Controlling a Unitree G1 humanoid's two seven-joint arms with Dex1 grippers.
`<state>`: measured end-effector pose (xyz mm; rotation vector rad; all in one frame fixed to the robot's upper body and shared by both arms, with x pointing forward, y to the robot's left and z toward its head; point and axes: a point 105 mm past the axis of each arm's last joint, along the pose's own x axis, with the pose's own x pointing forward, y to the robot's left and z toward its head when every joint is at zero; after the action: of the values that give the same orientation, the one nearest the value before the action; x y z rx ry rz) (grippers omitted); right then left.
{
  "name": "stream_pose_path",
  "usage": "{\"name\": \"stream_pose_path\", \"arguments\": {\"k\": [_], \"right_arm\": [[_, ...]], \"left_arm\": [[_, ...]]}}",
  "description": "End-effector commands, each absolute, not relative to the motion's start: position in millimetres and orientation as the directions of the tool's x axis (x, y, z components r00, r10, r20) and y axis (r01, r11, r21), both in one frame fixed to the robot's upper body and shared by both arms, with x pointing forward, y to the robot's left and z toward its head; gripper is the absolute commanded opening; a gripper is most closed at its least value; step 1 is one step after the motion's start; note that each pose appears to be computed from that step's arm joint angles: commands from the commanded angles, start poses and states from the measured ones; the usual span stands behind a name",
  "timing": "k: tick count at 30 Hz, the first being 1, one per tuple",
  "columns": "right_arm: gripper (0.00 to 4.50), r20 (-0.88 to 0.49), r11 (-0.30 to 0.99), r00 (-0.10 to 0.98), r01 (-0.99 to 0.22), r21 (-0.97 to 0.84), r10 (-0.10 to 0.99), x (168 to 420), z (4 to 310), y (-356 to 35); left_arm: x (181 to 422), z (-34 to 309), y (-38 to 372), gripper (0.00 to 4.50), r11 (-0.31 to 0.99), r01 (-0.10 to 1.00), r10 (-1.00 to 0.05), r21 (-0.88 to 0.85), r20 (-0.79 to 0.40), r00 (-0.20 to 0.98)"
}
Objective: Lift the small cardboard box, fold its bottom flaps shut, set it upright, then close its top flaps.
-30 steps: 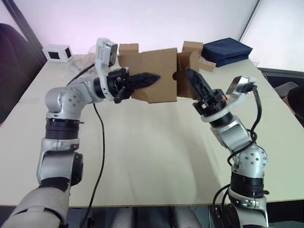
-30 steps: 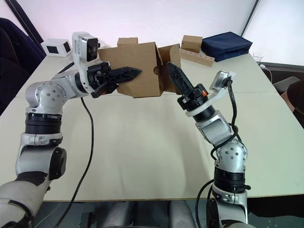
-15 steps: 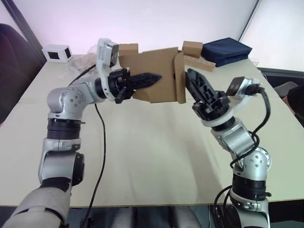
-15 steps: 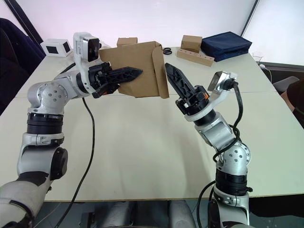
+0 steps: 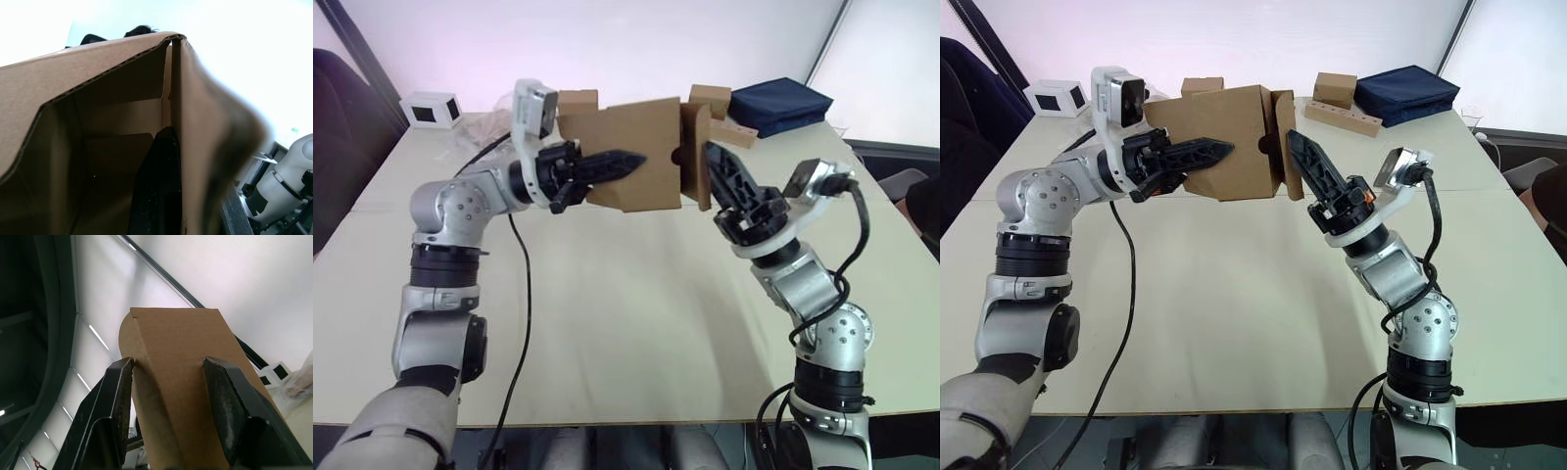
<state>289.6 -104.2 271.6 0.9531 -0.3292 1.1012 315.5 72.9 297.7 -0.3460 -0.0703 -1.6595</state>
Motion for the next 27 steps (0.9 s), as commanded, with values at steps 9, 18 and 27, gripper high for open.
{"name": "stream_pose_path", "arguments": {"k": [9, 18, 27], "right_arm": [[2.29, 0.662, 0.18, 0.496, -0.854, 0.487, 0.562, 300.1, 275.5, -104.9], [2.29, 0.693, 0.106, 0.414, -0.891, 0.442, 0.59, 284.8, 282.9, -99.2], [2.29, 0.719, 0.054, 0.371, -0.905, 0.423, 0.588, 275.8, 287.2, -103.6]], "left_arm": [[307.4, 311.6, 74.9, 0.0, -0.145, 0.984, -0.953, -0.099, 0.281, -0.112], [311.5, 310.8, 73.5, 0.0, -0.123, 0.987, -0.956, -0.099, 0.278, -0.091], [311.8, 310.1, 74.0, 0.0, -0.128, 0.986, -0.956, -0.103, 0.277, -0.095]]}}
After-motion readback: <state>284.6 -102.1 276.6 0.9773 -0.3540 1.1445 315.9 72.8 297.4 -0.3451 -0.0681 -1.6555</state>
